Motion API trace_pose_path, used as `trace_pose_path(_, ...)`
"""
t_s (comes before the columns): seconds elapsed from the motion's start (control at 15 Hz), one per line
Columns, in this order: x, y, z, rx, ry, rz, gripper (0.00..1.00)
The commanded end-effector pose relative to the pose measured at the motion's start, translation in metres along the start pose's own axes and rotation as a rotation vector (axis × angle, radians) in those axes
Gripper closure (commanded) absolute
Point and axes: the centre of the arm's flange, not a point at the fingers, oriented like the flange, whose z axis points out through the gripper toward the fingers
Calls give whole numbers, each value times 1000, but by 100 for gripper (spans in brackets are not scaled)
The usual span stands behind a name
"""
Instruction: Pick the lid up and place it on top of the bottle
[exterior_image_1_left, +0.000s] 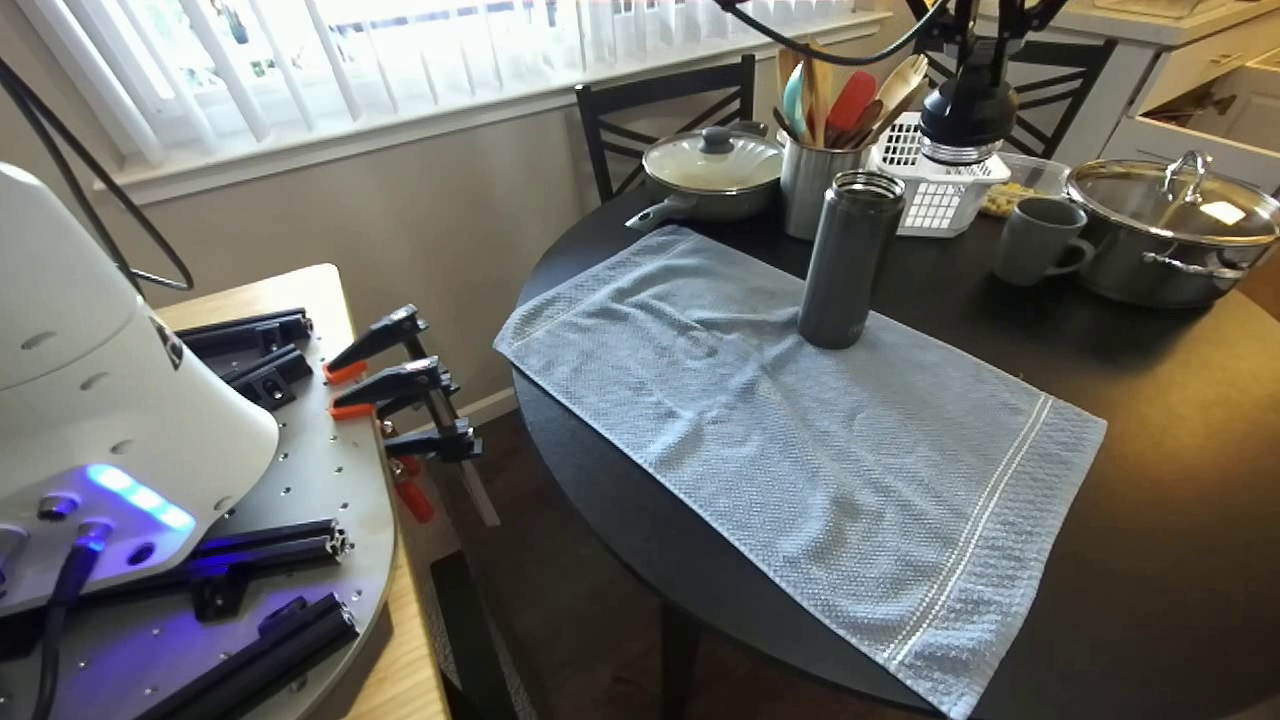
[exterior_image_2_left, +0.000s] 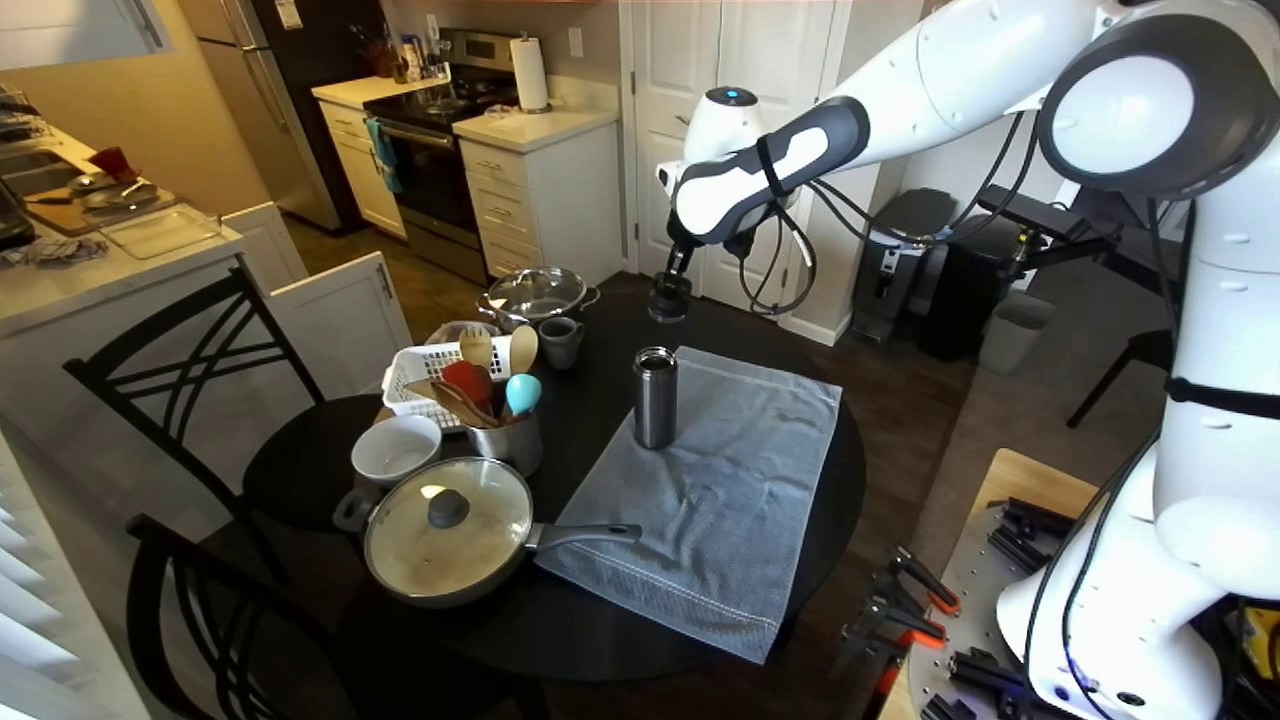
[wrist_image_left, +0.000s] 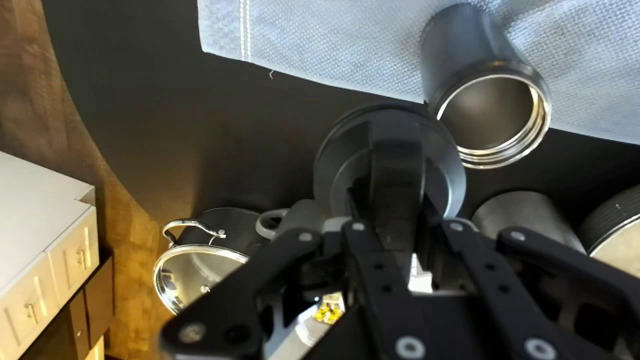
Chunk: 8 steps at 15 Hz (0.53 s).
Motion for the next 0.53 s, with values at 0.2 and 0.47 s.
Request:
trace_pose_path(0.2, 23, -26, -5, 30, -36, -24, 94)
trace_pose_path(0.47, 21, -42, 11, 41, -62, -31, 94)
